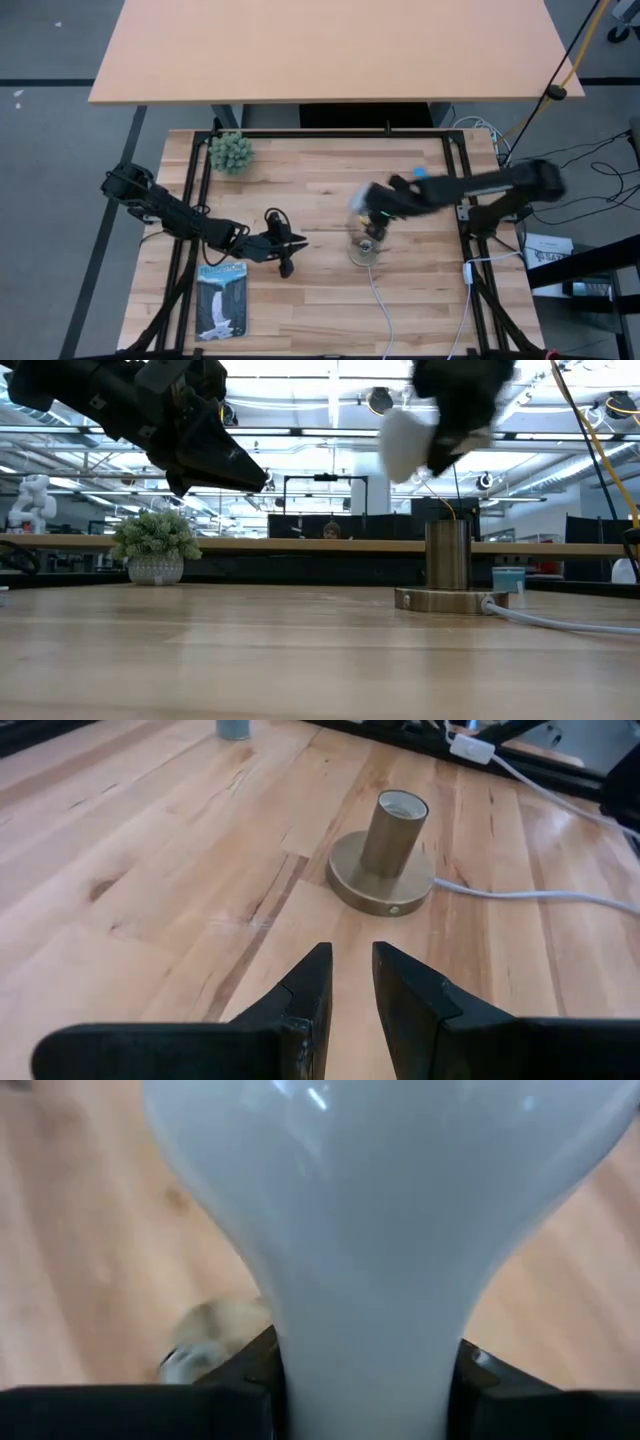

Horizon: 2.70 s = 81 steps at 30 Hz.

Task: Screw lightbulb
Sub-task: Insert the lightbulb into the desk lamp

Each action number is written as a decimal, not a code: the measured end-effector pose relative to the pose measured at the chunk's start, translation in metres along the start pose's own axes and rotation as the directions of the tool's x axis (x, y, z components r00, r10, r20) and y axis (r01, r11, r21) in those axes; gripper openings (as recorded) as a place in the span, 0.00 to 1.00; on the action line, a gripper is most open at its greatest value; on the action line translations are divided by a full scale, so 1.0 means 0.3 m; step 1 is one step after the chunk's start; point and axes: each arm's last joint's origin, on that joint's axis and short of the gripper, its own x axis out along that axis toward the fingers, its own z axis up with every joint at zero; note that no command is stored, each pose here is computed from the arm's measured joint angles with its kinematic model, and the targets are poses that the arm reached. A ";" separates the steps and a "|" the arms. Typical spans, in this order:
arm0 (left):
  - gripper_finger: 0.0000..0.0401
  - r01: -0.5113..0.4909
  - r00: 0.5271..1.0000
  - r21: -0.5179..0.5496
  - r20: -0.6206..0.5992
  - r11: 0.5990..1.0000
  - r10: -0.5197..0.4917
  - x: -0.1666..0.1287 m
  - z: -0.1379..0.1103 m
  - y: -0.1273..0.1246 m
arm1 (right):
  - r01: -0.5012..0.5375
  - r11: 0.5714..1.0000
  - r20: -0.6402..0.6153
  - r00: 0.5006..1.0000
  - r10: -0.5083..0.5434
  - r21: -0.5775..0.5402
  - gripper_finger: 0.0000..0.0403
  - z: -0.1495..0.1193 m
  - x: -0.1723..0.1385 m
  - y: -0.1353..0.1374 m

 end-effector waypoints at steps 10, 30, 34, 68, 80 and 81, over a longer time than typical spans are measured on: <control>0.20 0.118 0.992 -0.080 0.054 0.990 -0.114 0.037 0.026 0.001 | -0.470 0.878 0.726 0.572 0.381 -0.091 0.33 -0.396 0.058 0.021; 0.20 0.275 0.955 0.191 0.059 0.942 -0.290 0.326 0.211 -0.050 | -0.235 0.913 0.755 0.513 0.408 -0.334 0.33 -0.395 0.142 0.058; 0.20 0.252 0.958 0.241 0.077 0.937 -0.277 0.331 0.229 -0.048 | -0.236 0.914 0.728 0.553 0.405 -0.329 0.34 -0.410 0.176 0.065; 0.20 0.231 0.965 0.203 0.077 0.952 -0.251 0.351 0.247 0.004 | -0.203 0.928 0.609 0.707 0.360 -0.312 0.42 -0.355 0.268 0.106; 0.20 0.287 0.956 0.175 0.008 0.942 -0.292 0.426 0.189 -0.006 | -0.240 0.942 0.544 0.771 0.331 -0.233 0.42 -0.377 0.288 0.095; 0.20 0.288 0.956 0.175 0.013 0.942 -0.294 0.426 0.194 -0.009 | -0.242 0.942 0.546 0.769 0.332 -0.232 0.42 -0.376 0.286 0.095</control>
